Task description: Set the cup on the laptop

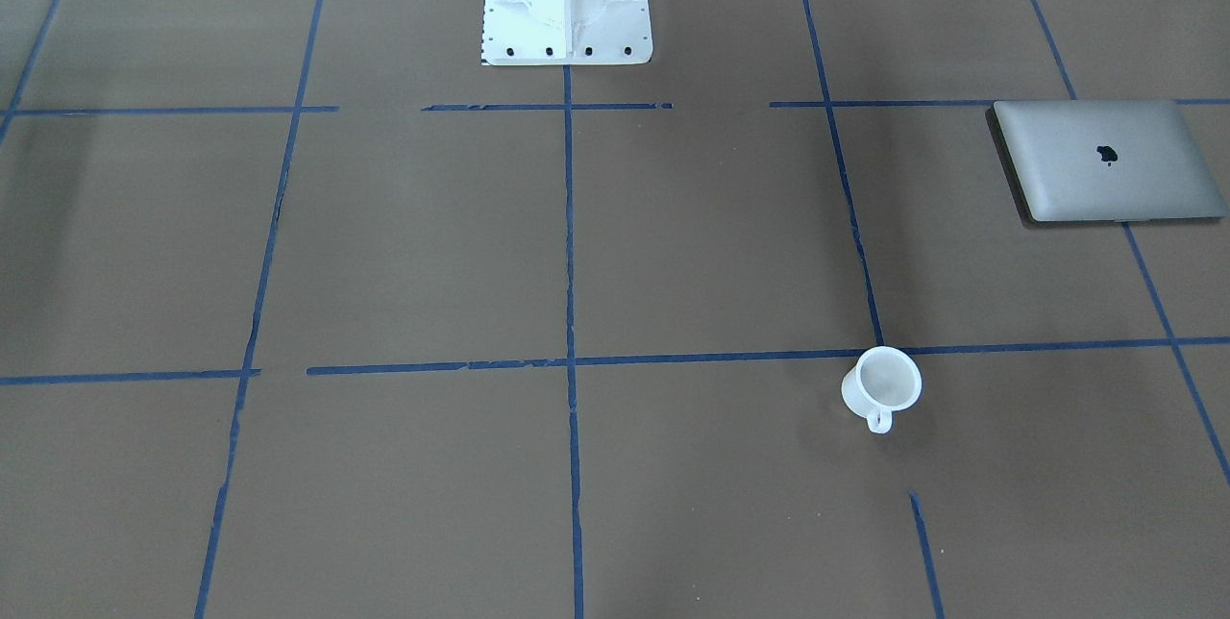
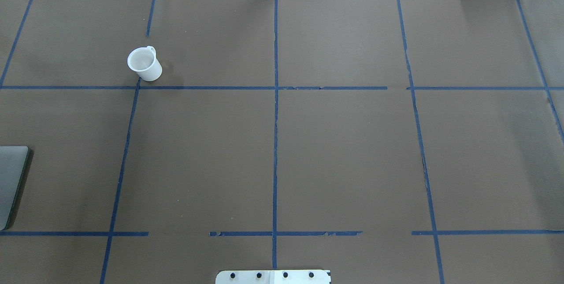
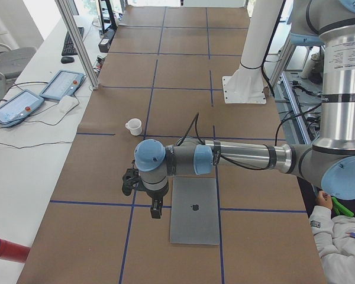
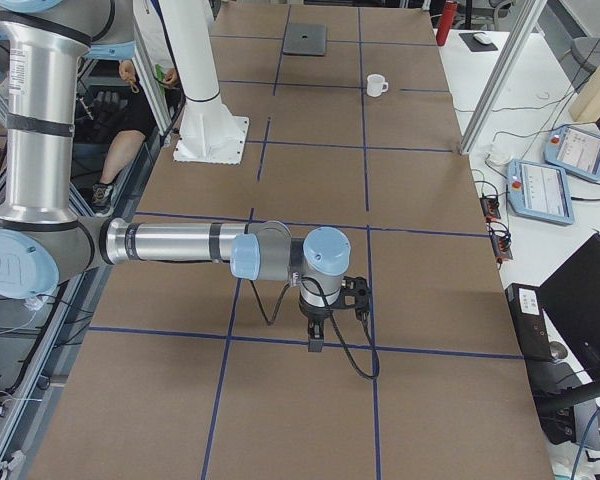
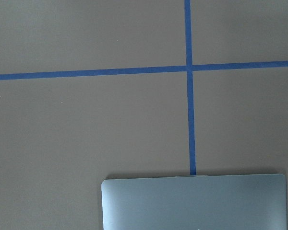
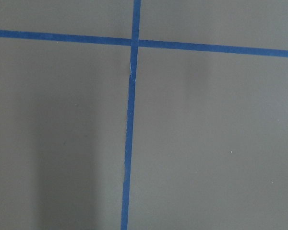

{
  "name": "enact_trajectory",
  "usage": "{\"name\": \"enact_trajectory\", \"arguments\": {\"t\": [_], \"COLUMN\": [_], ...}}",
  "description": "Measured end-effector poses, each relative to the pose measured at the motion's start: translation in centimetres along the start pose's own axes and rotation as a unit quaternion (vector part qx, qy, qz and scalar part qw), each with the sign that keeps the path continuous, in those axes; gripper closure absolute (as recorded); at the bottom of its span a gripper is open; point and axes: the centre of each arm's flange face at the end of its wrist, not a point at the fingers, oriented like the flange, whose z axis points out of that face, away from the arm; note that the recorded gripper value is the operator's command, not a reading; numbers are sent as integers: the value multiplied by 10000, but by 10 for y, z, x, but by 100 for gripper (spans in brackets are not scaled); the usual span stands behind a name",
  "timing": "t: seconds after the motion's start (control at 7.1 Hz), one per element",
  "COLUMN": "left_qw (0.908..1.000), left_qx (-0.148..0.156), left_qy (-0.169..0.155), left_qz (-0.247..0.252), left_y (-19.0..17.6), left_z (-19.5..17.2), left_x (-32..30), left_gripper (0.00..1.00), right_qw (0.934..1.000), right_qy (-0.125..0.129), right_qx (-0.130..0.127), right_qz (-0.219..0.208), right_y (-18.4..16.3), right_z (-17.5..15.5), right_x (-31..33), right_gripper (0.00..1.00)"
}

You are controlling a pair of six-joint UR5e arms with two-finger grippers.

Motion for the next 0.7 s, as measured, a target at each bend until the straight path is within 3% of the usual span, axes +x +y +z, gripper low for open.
{"name": "enact_trajectory", "arguments": {"t": [0.7], "left_qw": [9999], "left_qx": [57], "left_qy": [-18], "left_qz": [149], "left_y": [-4], "left_z": [-3], "left_x": [13], "left_gripper": [0], "right_qw": [10000], "right_qy": [0], "right_qx": [1], "right_qz": [-1], "right_y": [0], "right_z": [0], "right_x": [0], "right_gripper": [0]}}
